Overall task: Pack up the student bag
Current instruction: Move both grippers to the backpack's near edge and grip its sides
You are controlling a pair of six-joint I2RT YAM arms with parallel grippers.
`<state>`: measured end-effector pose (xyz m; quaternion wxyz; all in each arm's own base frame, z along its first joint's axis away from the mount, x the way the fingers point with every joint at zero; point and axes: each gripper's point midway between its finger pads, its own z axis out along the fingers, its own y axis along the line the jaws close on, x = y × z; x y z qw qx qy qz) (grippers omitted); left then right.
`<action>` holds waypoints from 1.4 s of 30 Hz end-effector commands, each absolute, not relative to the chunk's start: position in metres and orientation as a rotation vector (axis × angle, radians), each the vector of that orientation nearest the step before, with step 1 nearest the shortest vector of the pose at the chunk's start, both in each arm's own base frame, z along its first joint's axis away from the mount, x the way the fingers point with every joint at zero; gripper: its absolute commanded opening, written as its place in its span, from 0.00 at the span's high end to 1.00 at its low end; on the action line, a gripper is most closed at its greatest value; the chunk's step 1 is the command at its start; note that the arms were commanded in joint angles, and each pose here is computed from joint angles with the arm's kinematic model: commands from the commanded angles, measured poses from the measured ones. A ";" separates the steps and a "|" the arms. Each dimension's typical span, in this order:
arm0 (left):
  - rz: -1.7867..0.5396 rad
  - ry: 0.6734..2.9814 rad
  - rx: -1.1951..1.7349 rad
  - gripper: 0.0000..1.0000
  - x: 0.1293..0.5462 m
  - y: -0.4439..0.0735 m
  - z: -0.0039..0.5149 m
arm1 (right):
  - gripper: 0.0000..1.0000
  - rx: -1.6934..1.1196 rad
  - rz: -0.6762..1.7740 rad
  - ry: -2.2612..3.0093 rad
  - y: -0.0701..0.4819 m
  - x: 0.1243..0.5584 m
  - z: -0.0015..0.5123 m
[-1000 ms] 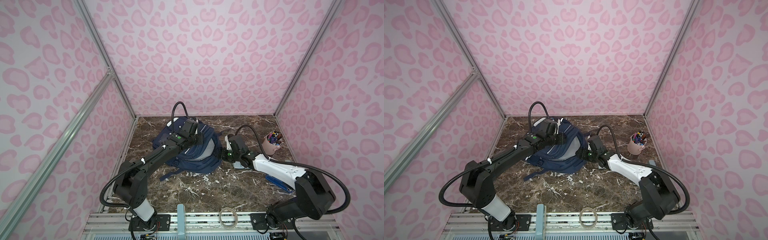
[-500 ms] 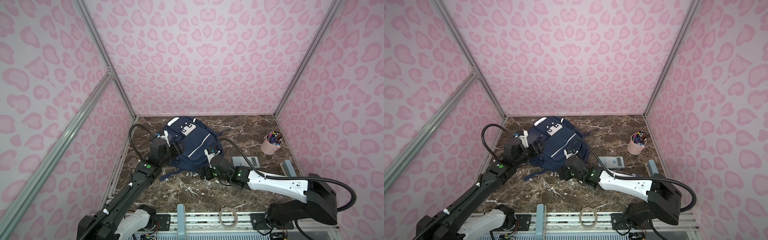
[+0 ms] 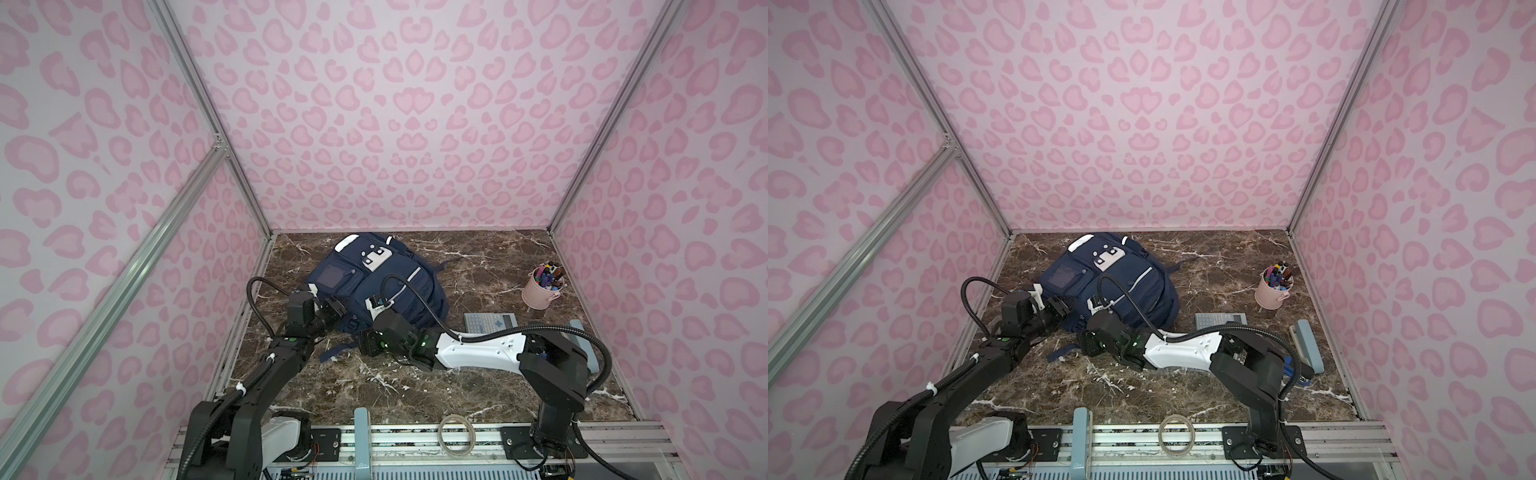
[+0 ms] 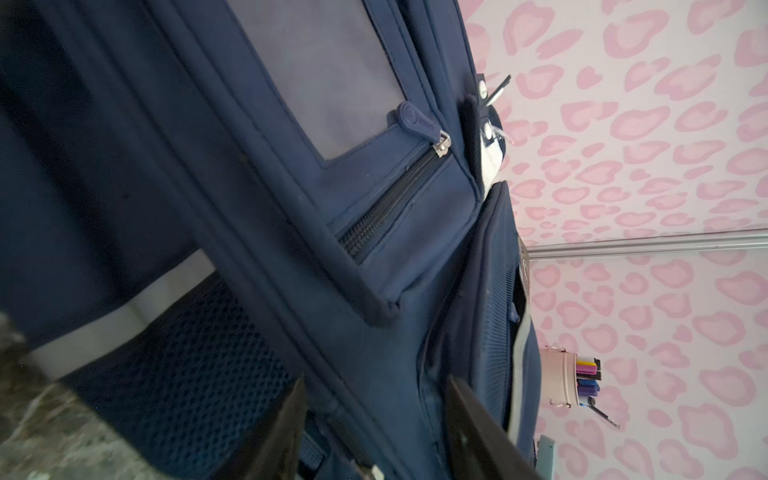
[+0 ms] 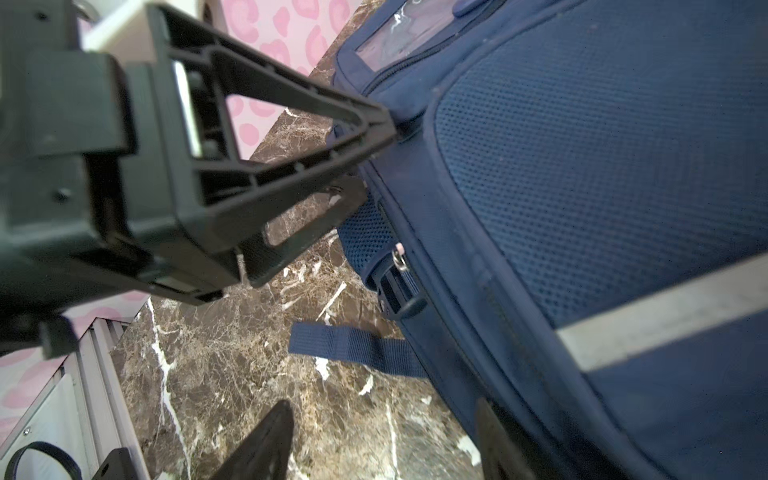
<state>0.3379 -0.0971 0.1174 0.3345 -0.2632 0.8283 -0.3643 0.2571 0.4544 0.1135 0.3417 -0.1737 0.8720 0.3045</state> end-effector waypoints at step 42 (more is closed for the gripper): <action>-1.022 2.181 -0.555 0.97 0.318 -0.133 0.131 | 0.71 -0.076 0.536 2.225 0.405 0.359 0.088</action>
